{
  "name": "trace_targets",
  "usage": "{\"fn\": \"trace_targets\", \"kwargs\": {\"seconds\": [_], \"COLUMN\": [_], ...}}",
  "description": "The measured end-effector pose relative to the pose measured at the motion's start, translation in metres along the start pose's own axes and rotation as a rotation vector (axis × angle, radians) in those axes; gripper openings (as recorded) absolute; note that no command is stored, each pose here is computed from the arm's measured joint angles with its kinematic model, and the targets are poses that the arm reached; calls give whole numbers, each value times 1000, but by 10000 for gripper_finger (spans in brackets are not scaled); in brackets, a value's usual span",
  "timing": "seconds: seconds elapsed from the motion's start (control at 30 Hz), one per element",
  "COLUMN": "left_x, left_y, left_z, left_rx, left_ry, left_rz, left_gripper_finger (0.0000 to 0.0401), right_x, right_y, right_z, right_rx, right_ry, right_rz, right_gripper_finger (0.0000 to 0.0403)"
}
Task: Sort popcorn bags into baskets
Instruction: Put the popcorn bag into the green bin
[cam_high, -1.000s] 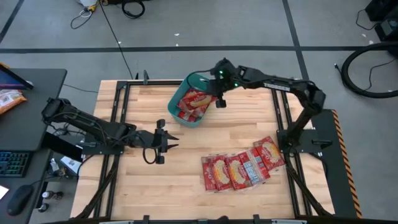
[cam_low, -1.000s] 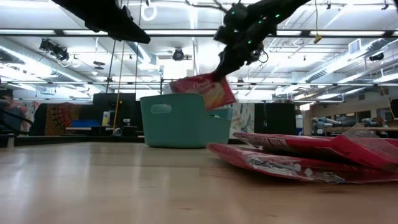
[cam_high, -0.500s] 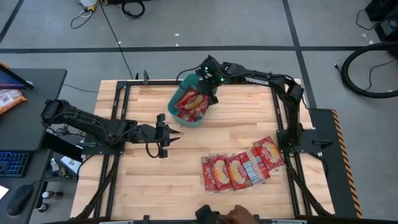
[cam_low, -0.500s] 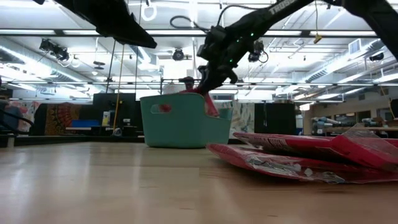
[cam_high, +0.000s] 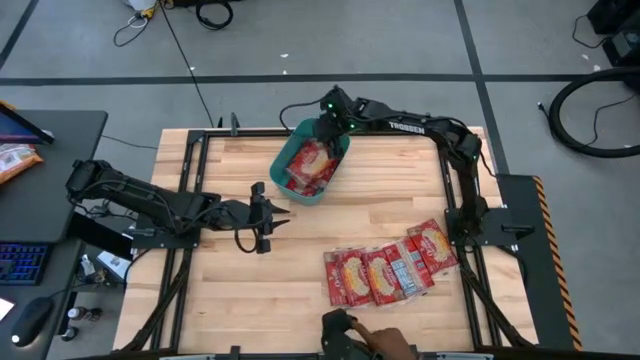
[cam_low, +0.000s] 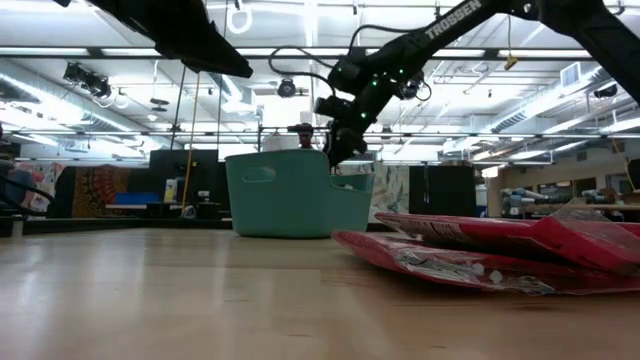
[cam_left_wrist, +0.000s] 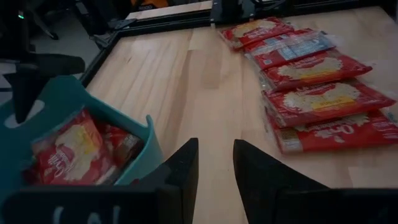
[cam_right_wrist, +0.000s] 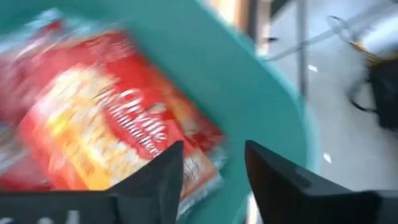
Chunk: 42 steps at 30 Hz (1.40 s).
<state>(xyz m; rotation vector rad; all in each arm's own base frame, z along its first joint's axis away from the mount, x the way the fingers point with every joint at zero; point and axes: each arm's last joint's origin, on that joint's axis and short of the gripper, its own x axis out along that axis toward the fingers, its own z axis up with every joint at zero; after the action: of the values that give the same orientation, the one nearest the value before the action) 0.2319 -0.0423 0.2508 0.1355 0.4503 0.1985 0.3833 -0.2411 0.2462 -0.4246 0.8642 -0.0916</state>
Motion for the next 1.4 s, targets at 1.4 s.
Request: {"fn": "trace_targets", "kwargs": {"seconds": [1.4], "left_x": [-27], "left_y": [-18], "left_z": [-64], "left_rx": [-14], "left_ry": [-18], "left_rz": [-112], "left_gripper_finger": [105], "right_x": [-121], "right_y": [211], "right_z": [12], "right_rx": [195], "right_ry": [-70], "right_rz": [-48], "right_gripper_finger": [210]}}
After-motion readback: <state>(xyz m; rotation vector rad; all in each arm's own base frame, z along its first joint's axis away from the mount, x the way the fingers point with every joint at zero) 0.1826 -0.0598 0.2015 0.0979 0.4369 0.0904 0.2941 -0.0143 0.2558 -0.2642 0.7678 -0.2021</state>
